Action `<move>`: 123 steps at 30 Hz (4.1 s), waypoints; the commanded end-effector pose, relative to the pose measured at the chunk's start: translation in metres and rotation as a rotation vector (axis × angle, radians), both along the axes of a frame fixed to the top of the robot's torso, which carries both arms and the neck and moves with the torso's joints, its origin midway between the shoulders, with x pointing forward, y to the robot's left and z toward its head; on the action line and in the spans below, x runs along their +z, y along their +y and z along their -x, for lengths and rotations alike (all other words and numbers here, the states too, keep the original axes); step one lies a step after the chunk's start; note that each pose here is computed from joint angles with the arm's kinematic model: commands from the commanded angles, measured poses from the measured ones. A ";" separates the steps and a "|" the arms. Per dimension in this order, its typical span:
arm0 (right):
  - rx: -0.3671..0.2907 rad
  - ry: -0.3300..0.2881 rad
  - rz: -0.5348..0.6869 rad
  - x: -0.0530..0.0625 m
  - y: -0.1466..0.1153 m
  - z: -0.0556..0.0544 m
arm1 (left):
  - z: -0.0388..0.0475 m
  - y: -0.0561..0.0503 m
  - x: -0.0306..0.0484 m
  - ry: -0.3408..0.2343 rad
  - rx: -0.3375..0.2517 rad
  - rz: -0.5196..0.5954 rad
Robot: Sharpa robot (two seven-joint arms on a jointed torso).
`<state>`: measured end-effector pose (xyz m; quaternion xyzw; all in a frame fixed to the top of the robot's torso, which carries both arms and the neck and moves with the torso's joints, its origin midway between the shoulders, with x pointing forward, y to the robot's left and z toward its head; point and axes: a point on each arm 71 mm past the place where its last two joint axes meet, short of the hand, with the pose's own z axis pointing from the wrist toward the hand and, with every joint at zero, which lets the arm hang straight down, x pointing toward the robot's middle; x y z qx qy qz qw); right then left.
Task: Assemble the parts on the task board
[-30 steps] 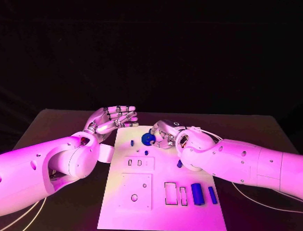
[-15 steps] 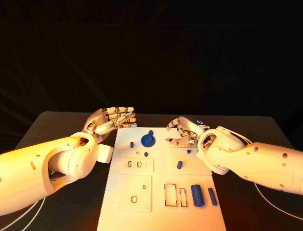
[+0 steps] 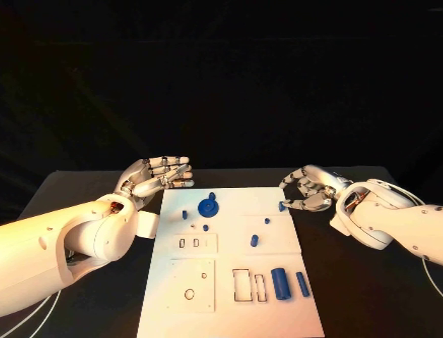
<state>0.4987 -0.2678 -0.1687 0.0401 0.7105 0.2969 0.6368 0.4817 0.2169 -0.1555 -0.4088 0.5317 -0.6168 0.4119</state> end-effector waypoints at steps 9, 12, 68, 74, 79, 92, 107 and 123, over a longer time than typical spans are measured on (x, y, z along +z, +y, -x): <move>0.033 0.073 0.017 -0.018 -0.021 -0.006 | -0.0010 -0.003 0.0002 -0.005 -0.020 0.013; 0.030 0.083 0.021 -0.024 -0.020 -0.008 | -0.0013 -0.003 0.0000 -0.004 -0.020 0.013; 0.011 0.091 0.012 -0.047 -0.001 -0.022 | -0.0028 -0.002 -0.0009 -0.001 -0.017 0.011; 0.000 0.079 0.010 -0.047 -0.002 -0.023 | -0.0027 -0.002 -0.0009 -0.001 -0.016 0.011; -0.028 0.053 0.003 -0.045 -0.001 -0.023 | -0.0027 -0.002 -0.0009 -0.001 -0.016 0.010; -0.092 -0.011 -0.039 -0.027 0.015 -0.013 | -0.0045 0.001 -0.0017 0.000 -0.008 0.007; 0.025 -0.014 -0.071 -0.008 0.109 0.022 | -0.0124 0.008 -0.0059 0.003 0.018 -0.004; 0.174 0.007 -0.017 -0.043 0.195 0.058 | -0.0180 0.012 -0.0095 0.007 0.037 -0.014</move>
